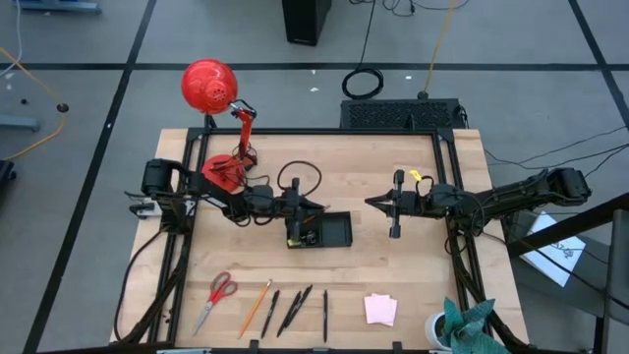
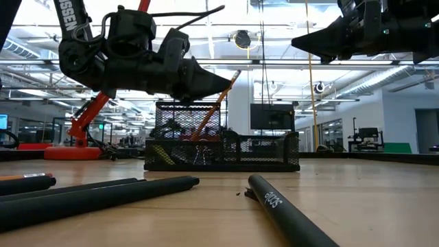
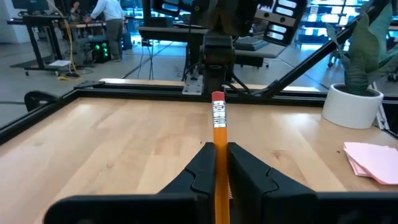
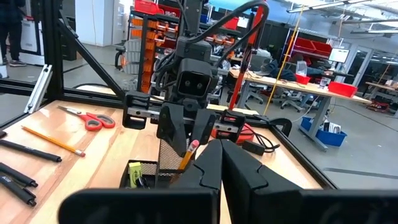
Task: Pick and place office supplies into organizer
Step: Put the left pencil into the desk organizer, then put the pencil into the desk organizer
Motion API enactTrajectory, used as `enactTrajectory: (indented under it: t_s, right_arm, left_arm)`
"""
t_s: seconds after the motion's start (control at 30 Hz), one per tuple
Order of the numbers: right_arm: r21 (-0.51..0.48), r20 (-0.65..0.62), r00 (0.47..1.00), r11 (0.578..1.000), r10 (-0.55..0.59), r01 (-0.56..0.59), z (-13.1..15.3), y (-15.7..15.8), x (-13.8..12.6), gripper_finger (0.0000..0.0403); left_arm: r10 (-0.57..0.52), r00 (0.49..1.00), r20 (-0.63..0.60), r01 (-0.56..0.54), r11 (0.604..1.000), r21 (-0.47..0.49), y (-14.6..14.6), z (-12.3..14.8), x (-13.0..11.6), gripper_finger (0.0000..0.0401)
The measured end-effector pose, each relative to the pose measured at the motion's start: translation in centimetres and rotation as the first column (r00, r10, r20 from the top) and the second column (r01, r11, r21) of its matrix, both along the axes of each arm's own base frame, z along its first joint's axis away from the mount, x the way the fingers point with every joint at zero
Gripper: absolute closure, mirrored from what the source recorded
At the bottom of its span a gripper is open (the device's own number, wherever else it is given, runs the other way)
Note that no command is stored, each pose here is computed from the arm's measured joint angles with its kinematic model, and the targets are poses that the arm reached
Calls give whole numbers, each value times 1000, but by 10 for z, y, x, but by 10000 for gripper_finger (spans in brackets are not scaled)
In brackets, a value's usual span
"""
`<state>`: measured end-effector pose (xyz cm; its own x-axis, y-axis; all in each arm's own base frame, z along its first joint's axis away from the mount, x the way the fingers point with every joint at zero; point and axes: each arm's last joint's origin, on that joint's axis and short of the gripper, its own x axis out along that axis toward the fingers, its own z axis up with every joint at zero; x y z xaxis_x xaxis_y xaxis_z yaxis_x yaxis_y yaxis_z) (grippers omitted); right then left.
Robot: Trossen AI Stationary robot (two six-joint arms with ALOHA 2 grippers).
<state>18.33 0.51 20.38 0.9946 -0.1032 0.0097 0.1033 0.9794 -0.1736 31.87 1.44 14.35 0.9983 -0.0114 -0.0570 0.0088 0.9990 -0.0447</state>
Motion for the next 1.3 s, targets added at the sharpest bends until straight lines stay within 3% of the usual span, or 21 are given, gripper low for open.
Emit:
enactTrajectory:
  t_s: [0.47, 0.67, 0.8, 0.97, 1.07, 1.2, 1.3]
  right_arm:
    - [0, 2, 1000, 1000, 0, 0, 0, 0, 0, 403]
    - [0, 0, 1000, 1000, 0, 0, 0, 0, 0, 403]
    - [0, -2, 1000, 1000, 0, 0, 0, 0, 0, 403]
    - [0, -5, 1000, 1000, 0, 0, 0, 0, 0, 403]
    - [0, -3, 1000, 1000, 0, 0, 0, 0, 0, 403]
    - [0, 0, 1000, 1000, 0, 0, 0, 0, 0, 403]
    - [0, 1, 1000, 1000, 1, -1, 0, 0, 0, 403]
  left_arm:
    - [49, 998, 26, -48, 999, -26, 2, 7, 0, 298]
    - [28, 995, 94, -31, 999, 29, -2, 33, -4, 282]
    - [-6, 999, 45, 3, 998, 63, -13, 55, -13, 281]
    - [54, 990, -127, -42, 994, 99, -37, 87, -26, 281]
    - [108, 952, -286, -75, 989, 125, -56, 99, -35, 281]
    - [118, 852, -510, -77, 992, 101, -83, 103, -45, 281]
    - [100, 781, -617, -116, 993, 14, -101, 103, -50, 281]
